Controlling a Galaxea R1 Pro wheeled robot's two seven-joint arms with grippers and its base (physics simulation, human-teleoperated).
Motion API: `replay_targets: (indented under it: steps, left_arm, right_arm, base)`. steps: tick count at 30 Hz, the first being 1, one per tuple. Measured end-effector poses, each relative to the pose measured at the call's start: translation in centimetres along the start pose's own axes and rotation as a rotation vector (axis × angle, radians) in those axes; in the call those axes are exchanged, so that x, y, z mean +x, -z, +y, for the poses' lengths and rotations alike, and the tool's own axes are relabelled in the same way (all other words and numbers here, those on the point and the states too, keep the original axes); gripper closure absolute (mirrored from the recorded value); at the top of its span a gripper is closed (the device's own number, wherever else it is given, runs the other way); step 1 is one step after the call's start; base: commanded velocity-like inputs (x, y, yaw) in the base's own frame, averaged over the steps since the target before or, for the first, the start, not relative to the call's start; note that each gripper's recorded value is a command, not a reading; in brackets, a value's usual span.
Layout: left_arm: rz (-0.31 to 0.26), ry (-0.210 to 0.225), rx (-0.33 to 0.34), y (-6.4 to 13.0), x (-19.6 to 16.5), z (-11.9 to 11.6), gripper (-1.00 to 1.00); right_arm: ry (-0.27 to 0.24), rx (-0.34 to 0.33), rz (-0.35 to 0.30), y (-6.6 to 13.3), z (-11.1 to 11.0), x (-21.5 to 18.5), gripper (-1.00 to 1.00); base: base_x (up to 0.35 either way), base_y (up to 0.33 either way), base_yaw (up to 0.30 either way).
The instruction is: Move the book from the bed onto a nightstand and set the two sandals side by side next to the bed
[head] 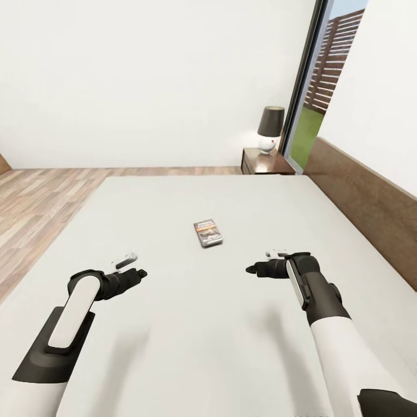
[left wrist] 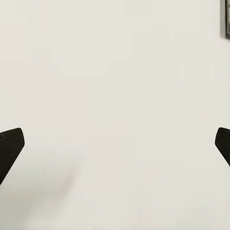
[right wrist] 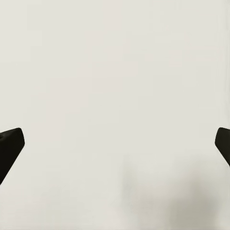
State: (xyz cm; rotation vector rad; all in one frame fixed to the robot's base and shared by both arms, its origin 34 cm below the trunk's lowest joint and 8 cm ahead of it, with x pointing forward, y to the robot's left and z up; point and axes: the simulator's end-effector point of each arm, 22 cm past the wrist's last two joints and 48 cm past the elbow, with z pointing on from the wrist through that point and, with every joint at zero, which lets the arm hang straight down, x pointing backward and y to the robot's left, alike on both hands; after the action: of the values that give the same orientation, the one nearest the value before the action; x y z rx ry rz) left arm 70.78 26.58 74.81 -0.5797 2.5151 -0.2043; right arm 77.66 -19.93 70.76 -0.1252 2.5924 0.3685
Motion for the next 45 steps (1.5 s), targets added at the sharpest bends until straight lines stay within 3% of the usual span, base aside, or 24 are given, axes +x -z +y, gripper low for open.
replay_targets:
  steps: [18, 30, 45]
  left_arm:
    - [0.020, 0.001, -0.011, -1.0, 0.7, 0.4, -1.00]
    - [0.022, 0.001, -0.011, -1.1, 0.8, 0.5, -1.00]
    - [0.023, 0.002, -0.009, -1.1, 0.8, 0.4, -1.00]
  right_arm:
    - [-0.003, -0.001, 0.014, -1.0, -0.2, 0.8, -1.00]
    - [0.002, -0.002, 0.011, -1.0, 0.0, 0.8, -1.00]
    - [0.003, 0.000, 0.008, -1.0, 0.0, 0.8, -1.00]
  base:
    - [0.001, 0.000, -0.032]
    - [0.000, 0.000, 0.156]
    - [0.000, 0.000, 0.027]
